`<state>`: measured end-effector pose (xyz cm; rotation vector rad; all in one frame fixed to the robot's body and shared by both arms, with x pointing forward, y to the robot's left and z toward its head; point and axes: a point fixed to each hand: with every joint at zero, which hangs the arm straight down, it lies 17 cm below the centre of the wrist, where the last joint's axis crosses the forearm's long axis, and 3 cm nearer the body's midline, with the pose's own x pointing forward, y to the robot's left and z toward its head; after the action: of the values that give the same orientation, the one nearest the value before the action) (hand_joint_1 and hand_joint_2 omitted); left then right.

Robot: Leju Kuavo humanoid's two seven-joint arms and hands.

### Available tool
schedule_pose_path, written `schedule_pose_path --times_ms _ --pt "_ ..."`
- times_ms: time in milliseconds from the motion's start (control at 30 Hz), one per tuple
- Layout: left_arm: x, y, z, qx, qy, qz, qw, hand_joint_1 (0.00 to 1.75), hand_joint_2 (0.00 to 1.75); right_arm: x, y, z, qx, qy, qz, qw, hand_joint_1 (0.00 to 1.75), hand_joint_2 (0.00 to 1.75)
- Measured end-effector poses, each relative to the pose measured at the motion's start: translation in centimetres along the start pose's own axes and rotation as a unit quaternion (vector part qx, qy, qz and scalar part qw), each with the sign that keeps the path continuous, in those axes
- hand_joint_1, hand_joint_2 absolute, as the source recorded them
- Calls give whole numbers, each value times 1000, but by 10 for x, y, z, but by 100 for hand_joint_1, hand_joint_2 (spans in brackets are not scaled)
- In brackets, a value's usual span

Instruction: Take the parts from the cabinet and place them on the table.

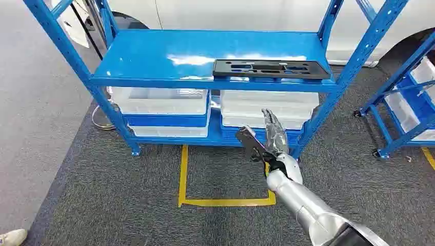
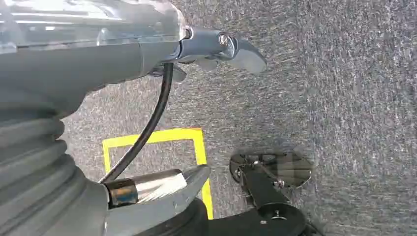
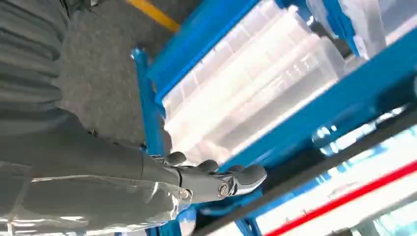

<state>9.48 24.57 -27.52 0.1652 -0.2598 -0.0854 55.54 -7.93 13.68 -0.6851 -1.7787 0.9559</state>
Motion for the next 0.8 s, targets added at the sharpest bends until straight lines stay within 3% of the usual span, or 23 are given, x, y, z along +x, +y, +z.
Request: schedule_pose_path --times_ms 133,233,333,400,433,500,600,800 --pt "-1 0 0 0 2 -1 1000 0 175 2 -1 -1 1 -6 11 1000 0 175" --pt "-2 1 0 3 6 -5 1000 0 175 26 4 0 6 -59 98 993 0 175" --pt "0 1 0 4 0 -9 1000 0 175 63 2 3 -12 -169 267 949 0 175" --pt "1 1 0 4 -4 -12 1000 0 175 74 -5 2 -32 -200 334 921 0 175" --pt "3 1 0 4 -7 -12 1000 0 0 75 -15 -2 -49 -197 353 913 0 175" --pt "6 -1 0 0 -13 -17 1000 0 0 68 -39 -9 -84 -150 337 926 0 175" --pt "7 -4 0 -4 -8 -26 1000 0 0 53 -59 -13 -114 -96 343 928 0 175" --pt "1 -7 1 -4 8 -29 1000 0 0 64 -35 -7 -89 -144 392 904 0 175"
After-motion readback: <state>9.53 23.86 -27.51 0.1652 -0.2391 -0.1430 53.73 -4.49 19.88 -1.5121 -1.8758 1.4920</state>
